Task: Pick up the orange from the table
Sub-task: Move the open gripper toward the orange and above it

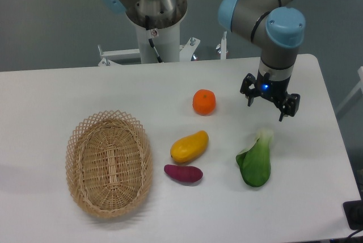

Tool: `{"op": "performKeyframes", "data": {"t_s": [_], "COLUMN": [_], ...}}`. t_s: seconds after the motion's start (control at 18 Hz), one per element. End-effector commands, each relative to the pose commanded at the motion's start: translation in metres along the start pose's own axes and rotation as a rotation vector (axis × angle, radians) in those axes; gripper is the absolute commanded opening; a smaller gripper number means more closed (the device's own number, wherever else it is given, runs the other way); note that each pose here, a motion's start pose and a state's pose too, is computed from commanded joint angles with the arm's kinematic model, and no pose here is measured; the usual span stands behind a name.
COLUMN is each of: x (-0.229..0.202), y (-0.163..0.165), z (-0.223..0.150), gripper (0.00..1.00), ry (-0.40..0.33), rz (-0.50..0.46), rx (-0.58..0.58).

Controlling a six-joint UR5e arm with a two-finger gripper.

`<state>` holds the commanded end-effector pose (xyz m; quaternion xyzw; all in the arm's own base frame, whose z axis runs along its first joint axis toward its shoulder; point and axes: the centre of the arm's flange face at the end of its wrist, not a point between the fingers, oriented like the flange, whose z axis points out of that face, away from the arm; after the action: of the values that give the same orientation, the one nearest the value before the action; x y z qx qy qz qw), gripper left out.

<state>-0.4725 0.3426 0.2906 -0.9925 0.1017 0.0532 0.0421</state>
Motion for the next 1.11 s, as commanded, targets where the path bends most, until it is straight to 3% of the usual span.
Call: {"op": "performKeyframes", "data": {"t_s": [1.11], "x": [0.043], "y": [0.005], "z": [0.016], "gripper": [1.00], "ry": [0.063], "rz": [0.015], "rx": [0.004]}}
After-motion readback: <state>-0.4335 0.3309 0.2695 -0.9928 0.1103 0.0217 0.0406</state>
